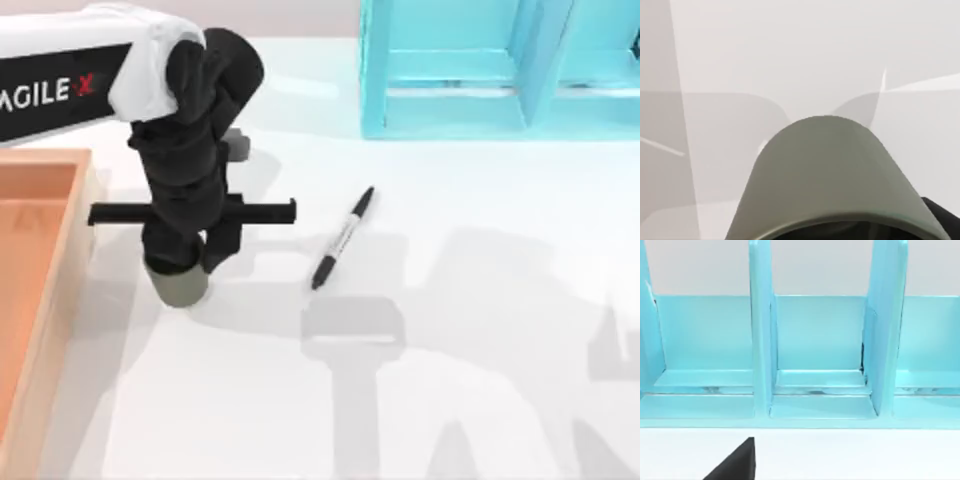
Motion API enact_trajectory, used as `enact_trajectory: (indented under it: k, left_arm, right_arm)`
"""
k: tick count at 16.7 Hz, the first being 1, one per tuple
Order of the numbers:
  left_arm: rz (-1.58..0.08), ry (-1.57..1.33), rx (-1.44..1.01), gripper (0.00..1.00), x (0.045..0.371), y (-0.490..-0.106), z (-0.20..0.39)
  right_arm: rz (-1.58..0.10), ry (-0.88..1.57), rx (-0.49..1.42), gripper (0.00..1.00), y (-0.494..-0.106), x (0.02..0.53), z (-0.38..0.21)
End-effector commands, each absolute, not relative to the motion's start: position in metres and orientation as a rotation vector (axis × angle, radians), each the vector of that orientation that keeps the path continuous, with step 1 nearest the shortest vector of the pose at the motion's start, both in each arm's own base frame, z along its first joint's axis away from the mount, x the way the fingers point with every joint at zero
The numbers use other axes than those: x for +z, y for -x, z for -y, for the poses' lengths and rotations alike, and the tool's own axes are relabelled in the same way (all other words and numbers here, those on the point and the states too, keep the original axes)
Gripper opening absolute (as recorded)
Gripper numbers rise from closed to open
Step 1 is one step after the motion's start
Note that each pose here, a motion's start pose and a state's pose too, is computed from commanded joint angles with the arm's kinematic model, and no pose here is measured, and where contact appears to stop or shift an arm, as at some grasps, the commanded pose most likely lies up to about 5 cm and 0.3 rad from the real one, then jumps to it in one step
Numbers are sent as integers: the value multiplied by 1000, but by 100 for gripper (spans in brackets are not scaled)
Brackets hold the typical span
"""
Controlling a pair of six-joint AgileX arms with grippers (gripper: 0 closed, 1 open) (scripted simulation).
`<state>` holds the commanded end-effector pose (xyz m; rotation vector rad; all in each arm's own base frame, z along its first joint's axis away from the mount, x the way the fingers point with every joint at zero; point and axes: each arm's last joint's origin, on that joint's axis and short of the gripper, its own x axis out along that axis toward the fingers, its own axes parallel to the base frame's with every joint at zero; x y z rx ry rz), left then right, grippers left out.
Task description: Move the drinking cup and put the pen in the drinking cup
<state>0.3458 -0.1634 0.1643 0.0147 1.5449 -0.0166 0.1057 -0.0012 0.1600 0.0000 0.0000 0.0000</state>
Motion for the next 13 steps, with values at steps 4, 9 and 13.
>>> enact_trajectory:
  k: [4, 9, 13]
  left_arm:
    - [-1545, -15, -17, 8, 164, -346, 163]
    - [-1545, -15, -17, 45, 164, -346, 163]
    - [-1545, -15, -17, 75, 164, -346, 163]
  right_arm:
    - [0, 0, 0, 100, -106, 160, 1]
    - [0, 0, 0, 100, -106, 160, 1]
    - [0, 0, 0, 100, -106, 160, 1]
